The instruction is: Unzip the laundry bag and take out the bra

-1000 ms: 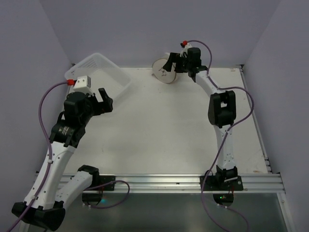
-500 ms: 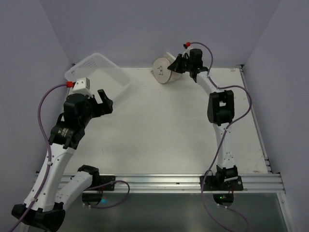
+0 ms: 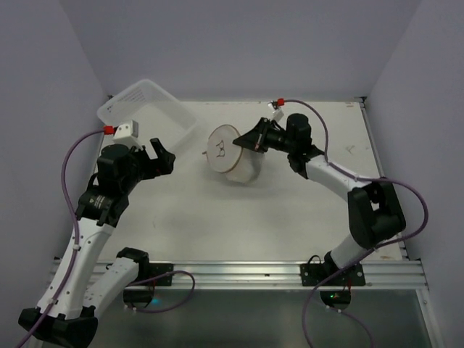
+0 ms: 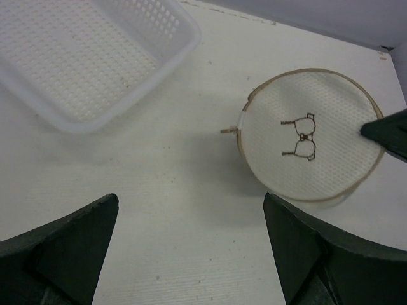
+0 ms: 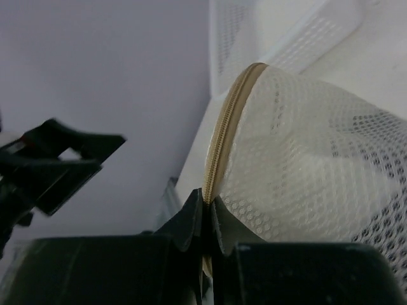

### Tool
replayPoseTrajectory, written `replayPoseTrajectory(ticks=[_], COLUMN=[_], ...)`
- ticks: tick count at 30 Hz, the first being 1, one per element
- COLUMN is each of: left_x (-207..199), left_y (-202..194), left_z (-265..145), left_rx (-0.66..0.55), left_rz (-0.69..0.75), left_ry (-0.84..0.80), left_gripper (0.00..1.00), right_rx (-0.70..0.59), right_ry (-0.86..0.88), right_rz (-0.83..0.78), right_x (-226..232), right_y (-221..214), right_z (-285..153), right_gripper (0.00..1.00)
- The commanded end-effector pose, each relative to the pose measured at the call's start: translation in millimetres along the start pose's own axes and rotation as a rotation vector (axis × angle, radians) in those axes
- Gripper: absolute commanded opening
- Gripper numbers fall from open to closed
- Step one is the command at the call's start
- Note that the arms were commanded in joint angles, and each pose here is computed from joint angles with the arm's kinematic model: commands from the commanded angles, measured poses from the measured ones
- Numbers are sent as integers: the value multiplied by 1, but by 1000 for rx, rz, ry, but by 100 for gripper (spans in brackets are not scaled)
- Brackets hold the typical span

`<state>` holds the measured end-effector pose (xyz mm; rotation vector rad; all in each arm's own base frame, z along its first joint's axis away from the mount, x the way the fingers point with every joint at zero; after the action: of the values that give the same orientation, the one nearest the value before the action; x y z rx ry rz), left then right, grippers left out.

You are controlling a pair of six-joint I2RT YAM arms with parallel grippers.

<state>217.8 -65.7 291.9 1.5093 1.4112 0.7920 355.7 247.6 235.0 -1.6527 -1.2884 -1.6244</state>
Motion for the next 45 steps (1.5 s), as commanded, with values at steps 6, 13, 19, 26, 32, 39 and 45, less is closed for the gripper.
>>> replayPoseTrajectory(ticks=[6,13,19,26,32,39,45], left_x=[-33,-45,-48,-64,-71,-90,-101], left_y=[-9,-27,-35,-42,-43,-31,-40], left_z=[14,25,43,78,113,141,155], left_rx=[0,76,119,214,273,303,359], left_rz=[24,73,89,56,67,70,105], left_ry=[-289,-439,-478,-632,-689,-829,-840], left_gripper=[100,100,100,99,95,80,72], right_rx=[140,110,102,78,-57,-111,-132], right_ry=[150,-186,-257,-352,-374,-354,-360], right_rz=[219,96,65,-119,-250,-219,-206], right_x=[7,-50,-60,-35,4,1,-6], right_y=[-69,-74,-68,-54,-47,-72,-87], right_z=[-41,-45,-52,-75,-110,-140,-156], right_gripper=[0,21,47,93,99,99,99])
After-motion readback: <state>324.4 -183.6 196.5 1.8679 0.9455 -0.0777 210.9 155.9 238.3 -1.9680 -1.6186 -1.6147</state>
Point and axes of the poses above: each gripper's point midway between its finger pads, its own z axis out along the fingers, its own x axis along the line the jaws close on, y = z × x, the point moved 6 cm from there along -z, back along the fingers, and after that the axes turned 15 degrees about z, right-handed, at the moved point
